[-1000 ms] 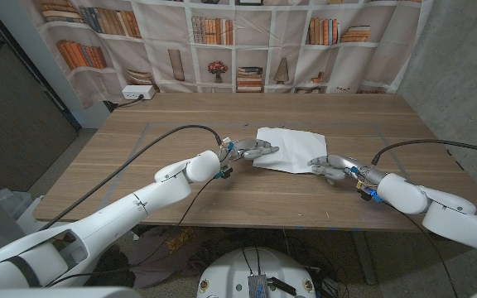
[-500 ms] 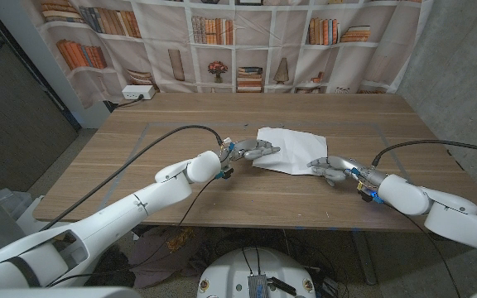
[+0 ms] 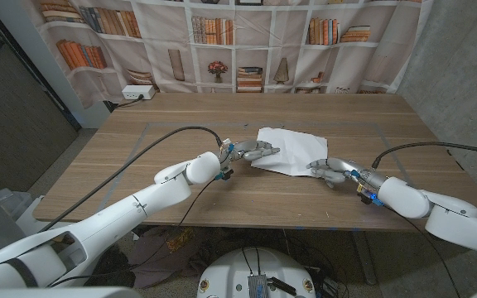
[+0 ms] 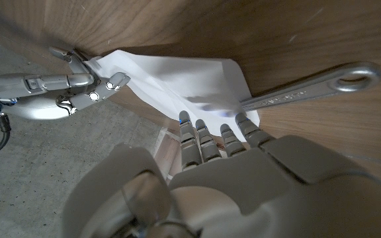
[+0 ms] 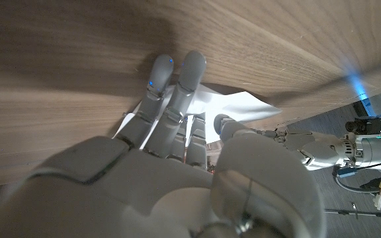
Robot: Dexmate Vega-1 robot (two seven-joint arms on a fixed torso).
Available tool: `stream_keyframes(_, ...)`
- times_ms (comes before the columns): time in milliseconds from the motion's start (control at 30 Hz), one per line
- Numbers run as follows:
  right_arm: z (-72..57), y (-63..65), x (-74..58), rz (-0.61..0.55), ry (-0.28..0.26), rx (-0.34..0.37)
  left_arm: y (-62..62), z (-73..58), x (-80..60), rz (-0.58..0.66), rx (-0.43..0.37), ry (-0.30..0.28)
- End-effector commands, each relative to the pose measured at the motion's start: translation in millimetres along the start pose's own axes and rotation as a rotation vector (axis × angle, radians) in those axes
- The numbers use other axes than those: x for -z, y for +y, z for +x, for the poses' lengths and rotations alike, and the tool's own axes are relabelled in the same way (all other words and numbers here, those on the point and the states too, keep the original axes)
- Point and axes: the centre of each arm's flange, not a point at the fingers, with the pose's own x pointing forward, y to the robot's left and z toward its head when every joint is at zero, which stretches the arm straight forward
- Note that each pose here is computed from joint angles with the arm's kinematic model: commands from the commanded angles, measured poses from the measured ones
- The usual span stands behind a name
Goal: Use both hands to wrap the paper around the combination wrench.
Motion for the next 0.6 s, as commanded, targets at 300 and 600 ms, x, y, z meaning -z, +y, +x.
stream_keyframes(300,-35.8,-22.9,-6.8,0.072,-0.017,0.187,0.6,7.7,3.7,-0.037,0.024,-0.035)
stream_keyframes(600,-55.5,-32.1,-10.5,0.116,-0.007,0.289,5.0,16.1,5.4,-0.037,0.034,-0.045)
